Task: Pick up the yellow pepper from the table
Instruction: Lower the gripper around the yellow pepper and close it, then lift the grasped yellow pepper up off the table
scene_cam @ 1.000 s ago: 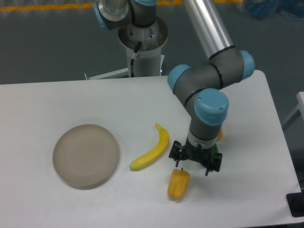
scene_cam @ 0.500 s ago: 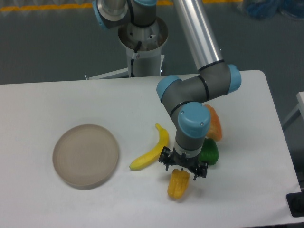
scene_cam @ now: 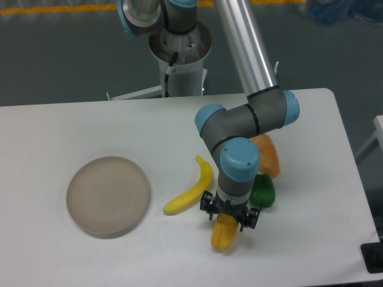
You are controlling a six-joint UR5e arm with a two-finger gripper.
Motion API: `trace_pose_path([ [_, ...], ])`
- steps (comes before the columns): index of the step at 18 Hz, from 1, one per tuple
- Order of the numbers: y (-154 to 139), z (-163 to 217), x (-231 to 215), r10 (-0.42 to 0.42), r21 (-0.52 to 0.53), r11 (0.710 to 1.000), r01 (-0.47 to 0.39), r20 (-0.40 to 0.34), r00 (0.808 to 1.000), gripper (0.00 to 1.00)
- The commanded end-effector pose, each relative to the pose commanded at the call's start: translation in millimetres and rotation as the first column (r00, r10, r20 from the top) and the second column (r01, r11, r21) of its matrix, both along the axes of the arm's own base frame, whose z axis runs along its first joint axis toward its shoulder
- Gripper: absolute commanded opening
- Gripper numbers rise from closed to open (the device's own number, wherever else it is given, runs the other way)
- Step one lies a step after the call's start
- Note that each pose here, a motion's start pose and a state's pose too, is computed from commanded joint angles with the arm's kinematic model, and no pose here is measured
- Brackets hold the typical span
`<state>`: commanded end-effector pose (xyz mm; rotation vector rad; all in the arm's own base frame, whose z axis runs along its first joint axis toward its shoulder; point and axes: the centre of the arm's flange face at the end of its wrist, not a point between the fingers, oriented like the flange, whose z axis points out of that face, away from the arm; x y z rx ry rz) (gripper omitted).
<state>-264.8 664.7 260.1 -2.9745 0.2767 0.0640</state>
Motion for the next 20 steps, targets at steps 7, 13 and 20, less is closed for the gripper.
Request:
trace_pose_path([
  [7, 6.0, 32.6, -9.1, -0.005, 0.042, 0.999, 0.006, -0.043, 0.999, 0.40],
  [13, -25.8, 130.9, -32.7, -0.100, 0.113, 0.986, 0.120, -0.166, 0.981, 0.40],
  [20, -52.1, 163.9, -50.0, -0.139, 0.098, 0.982, 0.160, -0.196, 0.971, 0.40],
])
